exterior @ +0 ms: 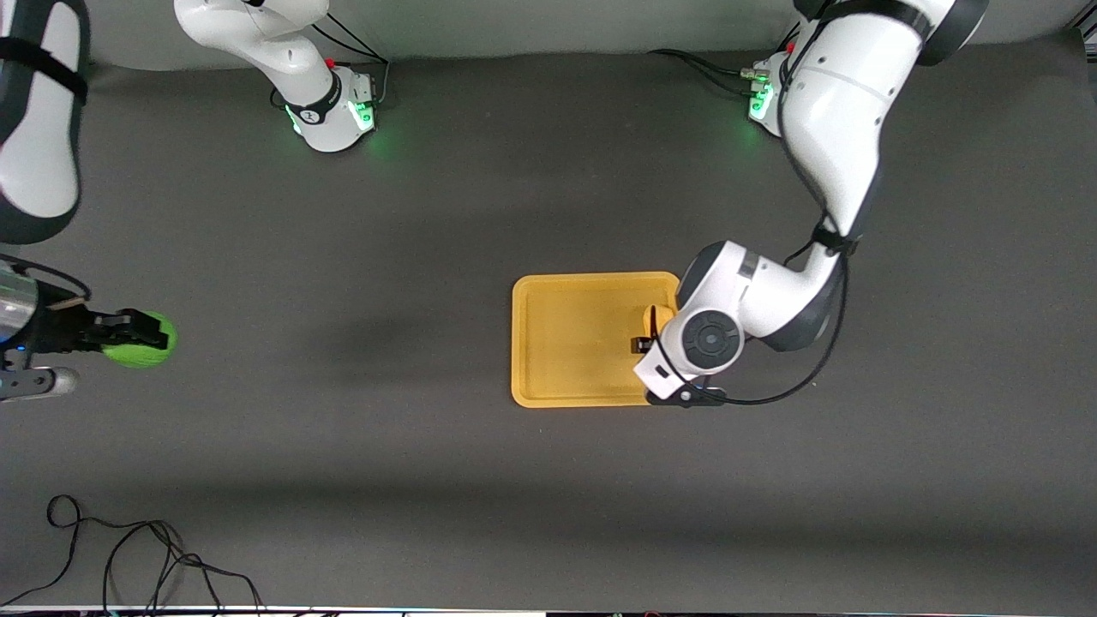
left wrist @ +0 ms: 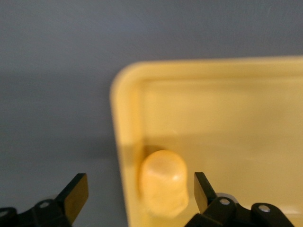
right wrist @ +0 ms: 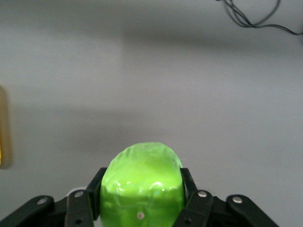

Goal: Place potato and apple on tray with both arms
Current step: 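Withdraw the left gripper while the right gripper lifts the apple, then move the apple over the tray with the right gripper and release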

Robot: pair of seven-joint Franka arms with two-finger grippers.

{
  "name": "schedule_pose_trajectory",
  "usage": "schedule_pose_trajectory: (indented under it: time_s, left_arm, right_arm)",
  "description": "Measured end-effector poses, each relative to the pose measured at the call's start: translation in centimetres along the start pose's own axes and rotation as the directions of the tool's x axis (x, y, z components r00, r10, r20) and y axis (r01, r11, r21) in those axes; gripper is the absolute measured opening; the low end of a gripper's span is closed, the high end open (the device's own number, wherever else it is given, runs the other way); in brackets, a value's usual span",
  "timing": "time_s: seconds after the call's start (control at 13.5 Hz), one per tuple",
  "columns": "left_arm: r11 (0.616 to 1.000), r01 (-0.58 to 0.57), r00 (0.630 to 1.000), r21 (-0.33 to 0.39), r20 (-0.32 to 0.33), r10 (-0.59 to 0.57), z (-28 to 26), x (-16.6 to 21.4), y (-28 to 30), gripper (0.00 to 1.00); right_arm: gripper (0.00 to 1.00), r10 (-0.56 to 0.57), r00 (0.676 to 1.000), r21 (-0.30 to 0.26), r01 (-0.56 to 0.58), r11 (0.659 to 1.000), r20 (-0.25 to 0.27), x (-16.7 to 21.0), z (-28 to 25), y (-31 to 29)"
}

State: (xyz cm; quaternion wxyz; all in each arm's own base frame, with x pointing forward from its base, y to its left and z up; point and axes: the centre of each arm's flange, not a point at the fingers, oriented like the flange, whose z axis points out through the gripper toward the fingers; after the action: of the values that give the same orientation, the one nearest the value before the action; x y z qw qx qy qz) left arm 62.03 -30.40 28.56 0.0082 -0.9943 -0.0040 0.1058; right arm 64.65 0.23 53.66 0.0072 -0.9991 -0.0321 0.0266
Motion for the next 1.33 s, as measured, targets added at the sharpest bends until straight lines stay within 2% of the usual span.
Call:
schedule_pose_trajectory:
  time_s: [0.15, 0.37, 0.52, 0.67, 0.81, 0.96, 1.04, 1.19, 1.33]
  left_arm:
    - [1.000, -0.004, 0.999, -0.008, -0.046, 0.003, -7.7, -0.1, -5.1, 1.00]
    - [1.000, -0.024, 0.993, -0.016, -0.120, 0.022, -16.8, -0.9, -15.8, 1.00]
    - [0.998, -0.054, 0.991, -0.016, -0.124, 0.051, -19.7, -2.2, -22.7, 1.00]
    - [0.998, -0.058, 0.989, -0.010, -0.141, 0.056, -21.4, -4.0, -27.2, 1.00]
    - [0.998, -0.055, 0.981, -0.004, -0.187, 0.053, -22.6, -5.5, -29.3, 1.00]
    - [0.998, -0.065, 0.974, 0.019, -0.218, 0.067, -23.3, -6.9, -29.3, 1.00]
    - [0.997, -0.068, 0.966, 0.040, -0.247, 0.076, -23.6, -7.4, -29.2, 1.00]
    - [0.995, -0.073, 0.950, 0.061, -0.299, 0.088, -23.9, -8.7, -29.1, 1.00]
    - [0.995, -0.071, 0.959, 0.066, -0.268, 0.086, -24.1, -10.2, -29.2, 1.00]
  right_arm:
    - [0.65, 0.031, 1.000, -0.006, -0.031, 1.000, 0.002, 0.3, 0.2, -5.2]
    - [0.65, 0.113, 0.994, -0.028, -0.113, 0.993, 0.008, 0.3, 2.3, -15.6]
    - [0.65, 0.187, 0.982, -0.042, -0.188, 0.981, -0.027, 0.0, 4.1, -24.4]
    - [0.65, 0.255, 0.964, -0.039, -0.258, 0.965, -0.076, -1.4, 6.1, -34.5]
    - [0.65, 0.313, 0.945, -0.001, -0.314, 0.949, -0.098, -3.9, 8.4, -44.3]
    - [0.65, 0.355, 0.931, 0.071, -0.350, 0.934, -0.083, -6.3, 10.4, -51.4]
    - [0.65, 0.368, 0.927, 0.099, -0.360, 0.928, -0.074, -6.9, 11.1, -53.3]
    - [0.65, 0.366, 0.929, 0.106, -0.359, 0.927, -0.058, -7.7, 13.1, -55.3]
    - [0.65, 0.361, 0.930, 0.095, -0.354, 0.930, -0.064, -7.3, 16.7, -56.3]
